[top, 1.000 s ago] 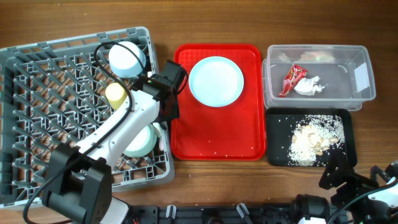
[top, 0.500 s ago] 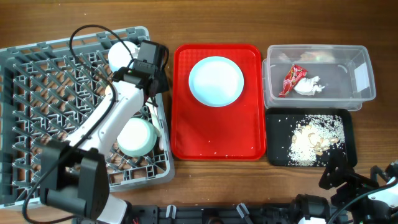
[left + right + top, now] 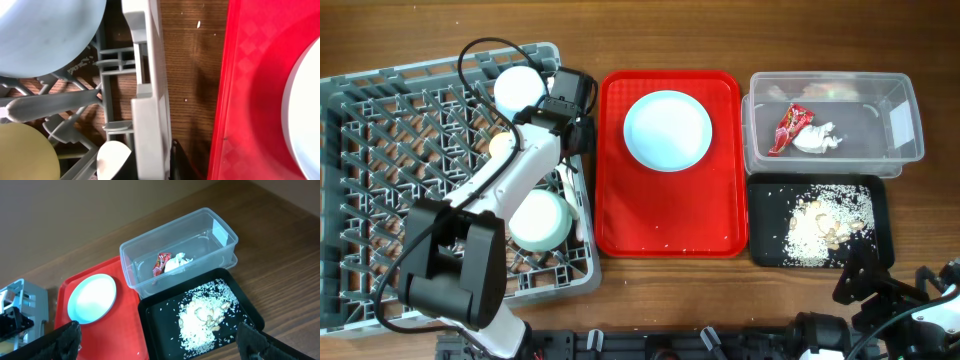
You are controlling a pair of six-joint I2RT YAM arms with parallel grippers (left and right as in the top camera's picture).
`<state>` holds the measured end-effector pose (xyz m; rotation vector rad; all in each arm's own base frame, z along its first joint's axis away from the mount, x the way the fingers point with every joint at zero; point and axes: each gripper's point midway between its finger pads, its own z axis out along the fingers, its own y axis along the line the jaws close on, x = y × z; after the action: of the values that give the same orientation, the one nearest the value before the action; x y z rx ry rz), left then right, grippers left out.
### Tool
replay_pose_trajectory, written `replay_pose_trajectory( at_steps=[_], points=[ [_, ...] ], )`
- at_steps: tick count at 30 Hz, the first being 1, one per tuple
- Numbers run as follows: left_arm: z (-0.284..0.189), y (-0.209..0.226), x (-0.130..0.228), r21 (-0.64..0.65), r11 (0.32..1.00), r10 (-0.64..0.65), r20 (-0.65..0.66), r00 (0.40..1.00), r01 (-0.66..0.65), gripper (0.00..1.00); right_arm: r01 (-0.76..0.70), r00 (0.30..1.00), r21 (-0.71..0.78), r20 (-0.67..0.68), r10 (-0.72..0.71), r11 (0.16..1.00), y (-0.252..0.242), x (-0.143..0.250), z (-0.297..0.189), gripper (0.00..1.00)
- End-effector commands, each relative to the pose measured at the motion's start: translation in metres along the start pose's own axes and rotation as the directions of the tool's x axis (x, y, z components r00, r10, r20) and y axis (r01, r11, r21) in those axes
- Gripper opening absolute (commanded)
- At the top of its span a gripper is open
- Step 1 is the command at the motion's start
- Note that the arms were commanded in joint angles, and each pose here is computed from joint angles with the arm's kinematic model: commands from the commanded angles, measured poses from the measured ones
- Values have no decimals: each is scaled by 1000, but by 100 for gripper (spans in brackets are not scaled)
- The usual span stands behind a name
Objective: Sort waste into correct bins and load items into the dishwasher rack
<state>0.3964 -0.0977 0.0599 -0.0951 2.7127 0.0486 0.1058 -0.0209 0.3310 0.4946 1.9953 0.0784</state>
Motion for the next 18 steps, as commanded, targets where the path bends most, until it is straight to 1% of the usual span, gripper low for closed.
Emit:
replay_pose_trajectory(
  at_steps=[1, 7, 11, 16, 18],
  points=[
    [3, -30, -3, 122, 982, 146, 15, 989, -146, 4, 5, 1000, -5, 4, -5, 1000, 1, 1, -1, 100],
    [3, -33, -3, 138, 974, 180, 22, 983, -181, 4, 5, 1000, -5, 4, -5, 1000, 1, 1, -1, 100],
    [2, -33, -5, 140, 973, 180, 30, 983, -182, 4, 5, 1000, -5, 4, -5, 1000, 1, 1, -1, 100],
    [-1, -49, -10, 183, 963, 190, 66, 980, -199, 4, 5, 1000, -5, 4, -5, 1000, 1, 1, -1, 100],
    [-2, -55, -11, 189, 955, 217, 83, 973, -229, 4, 5, 1000, -5, 4, -5, 1000, 1, 1, -1, 100]
  ],
)
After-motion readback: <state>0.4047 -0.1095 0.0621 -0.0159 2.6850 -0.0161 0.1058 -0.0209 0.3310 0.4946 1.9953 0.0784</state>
